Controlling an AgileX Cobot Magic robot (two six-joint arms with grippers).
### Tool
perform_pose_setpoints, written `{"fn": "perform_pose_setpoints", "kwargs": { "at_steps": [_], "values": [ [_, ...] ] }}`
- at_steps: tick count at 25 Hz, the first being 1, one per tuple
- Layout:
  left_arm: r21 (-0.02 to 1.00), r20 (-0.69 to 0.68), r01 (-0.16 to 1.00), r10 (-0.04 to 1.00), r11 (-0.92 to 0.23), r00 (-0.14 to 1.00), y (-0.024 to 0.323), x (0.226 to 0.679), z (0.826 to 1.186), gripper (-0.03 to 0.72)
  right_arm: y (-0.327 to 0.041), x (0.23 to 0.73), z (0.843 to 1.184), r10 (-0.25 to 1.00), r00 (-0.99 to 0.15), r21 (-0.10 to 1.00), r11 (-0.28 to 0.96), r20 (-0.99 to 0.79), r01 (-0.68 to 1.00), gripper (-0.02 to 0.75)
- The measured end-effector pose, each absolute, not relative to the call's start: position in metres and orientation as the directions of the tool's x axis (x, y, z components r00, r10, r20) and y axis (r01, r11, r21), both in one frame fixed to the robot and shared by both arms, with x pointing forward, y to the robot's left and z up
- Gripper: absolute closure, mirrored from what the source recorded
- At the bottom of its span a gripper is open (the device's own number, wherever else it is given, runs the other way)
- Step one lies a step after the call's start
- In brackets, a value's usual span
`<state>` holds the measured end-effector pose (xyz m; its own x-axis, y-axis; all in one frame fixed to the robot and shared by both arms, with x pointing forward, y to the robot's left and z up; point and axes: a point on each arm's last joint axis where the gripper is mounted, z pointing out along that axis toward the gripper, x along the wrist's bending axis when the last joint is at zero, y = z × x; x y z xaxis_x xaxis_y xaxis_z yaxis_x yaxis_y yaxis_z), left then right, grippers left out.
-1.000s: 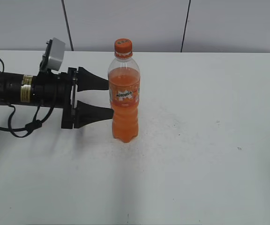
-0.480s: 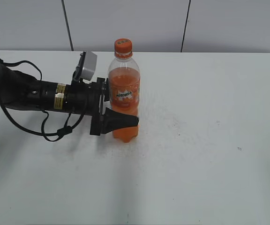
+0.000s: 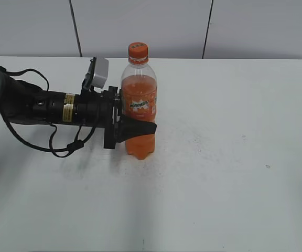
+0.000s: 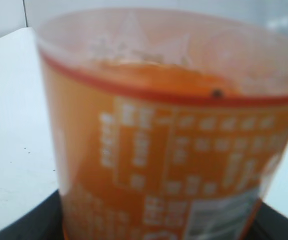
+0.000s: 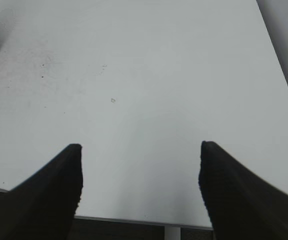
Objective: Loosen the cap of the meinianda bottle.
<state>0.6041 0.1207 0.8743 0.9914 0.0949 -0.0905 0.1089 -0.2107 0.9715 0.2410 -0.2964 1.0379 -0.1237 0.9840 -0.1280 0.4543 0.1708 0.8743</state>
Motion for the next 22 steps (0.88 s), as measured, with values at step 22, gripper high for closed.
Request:
{"fn": "perform_pose_setpoints", "kwargs": {
  "at_steps": [22],
  "values": [
    [0.971, -0.088, 0.104, 0.086, -0.217, 0.992, 0.1206, 0.6036, 0.8741, 0.265, -0.2965, 0.2408, 1.0404, 0.986, -0.117, 0.883, 0.160, -0.120, 0.442, 0.191]
  ]
}}
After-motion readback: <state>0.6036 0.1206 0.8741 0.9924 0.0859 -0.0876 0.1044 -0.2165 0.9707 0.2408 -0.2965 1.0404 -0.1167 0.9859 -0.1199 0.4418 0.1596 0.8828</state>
